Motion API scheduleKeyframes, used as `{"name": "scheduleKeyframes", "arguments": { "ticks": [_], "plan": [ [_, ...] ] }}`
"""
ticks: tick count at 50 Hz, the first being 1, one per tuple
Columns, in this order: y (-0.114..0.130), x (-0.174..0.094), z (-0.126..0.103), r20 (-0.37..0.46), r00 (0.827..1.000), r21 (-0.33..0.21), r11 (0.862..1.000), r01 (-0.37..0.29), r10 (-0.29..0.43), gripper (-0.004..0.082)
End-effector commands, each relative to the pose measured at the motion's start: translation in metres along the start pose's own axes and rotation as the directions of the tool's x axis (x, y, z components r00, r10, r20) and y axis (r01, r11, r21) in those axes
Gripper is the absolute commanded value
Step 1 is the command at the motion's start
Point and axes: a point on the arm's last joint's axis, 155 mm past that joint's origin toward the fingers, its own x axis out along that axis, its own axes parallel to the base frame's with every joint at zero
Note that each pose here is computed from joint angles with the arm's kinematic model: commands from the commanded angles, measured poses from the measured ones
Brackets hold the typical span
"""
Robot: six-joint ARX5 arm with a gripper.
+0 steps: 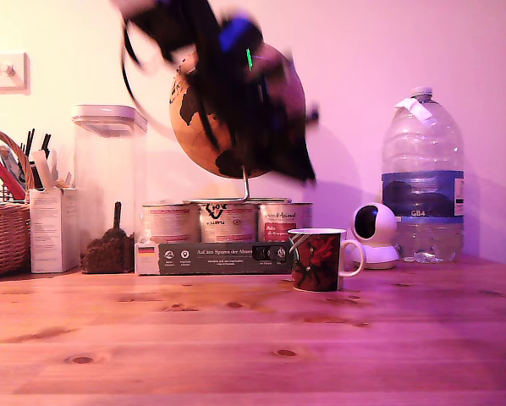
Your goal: Pick up the coffee capsules from the table one by one and drop them inside the nearest coffee cup
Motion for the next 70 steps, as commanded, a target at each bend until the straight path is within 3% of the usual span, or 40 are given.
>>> {"name": "scheduleKeyframes", "arguments": {
  "ticks": [1,9,19,26,42,49,70],
  "plan": [
    [0.004,-0.007,0.005,0.01,1.0,0.001,1.0,-0.005,0.005,-0.0023],
    [-0.003,-0.024,0.017,0.038,0.999,0.006,1.0,0.029,-0.029,-0.0023],
    [-0.004,-0.048,0.034,0.085,0.996,0.026,0.999,0.022,-0.025,-0.0023],
    [-0.001,-0.062,0.032,0.109,0.994,0.026,1.0,0.007,-0.01,-0.0023],
    [0.005,-0.105,0.001,0.203,0.978,0.0,0.999,-0.048,0.047,-0.0023],
    [0.008,-0.125,-0.021,0.223,0.972,-0.039,0.997,-0.071,0.078,-0.0023],
    [0.019,-0.169,-0.084,0.23,0.953,-0.139,0.976,-0.168,0.197,-0.0023]
  ]
}}
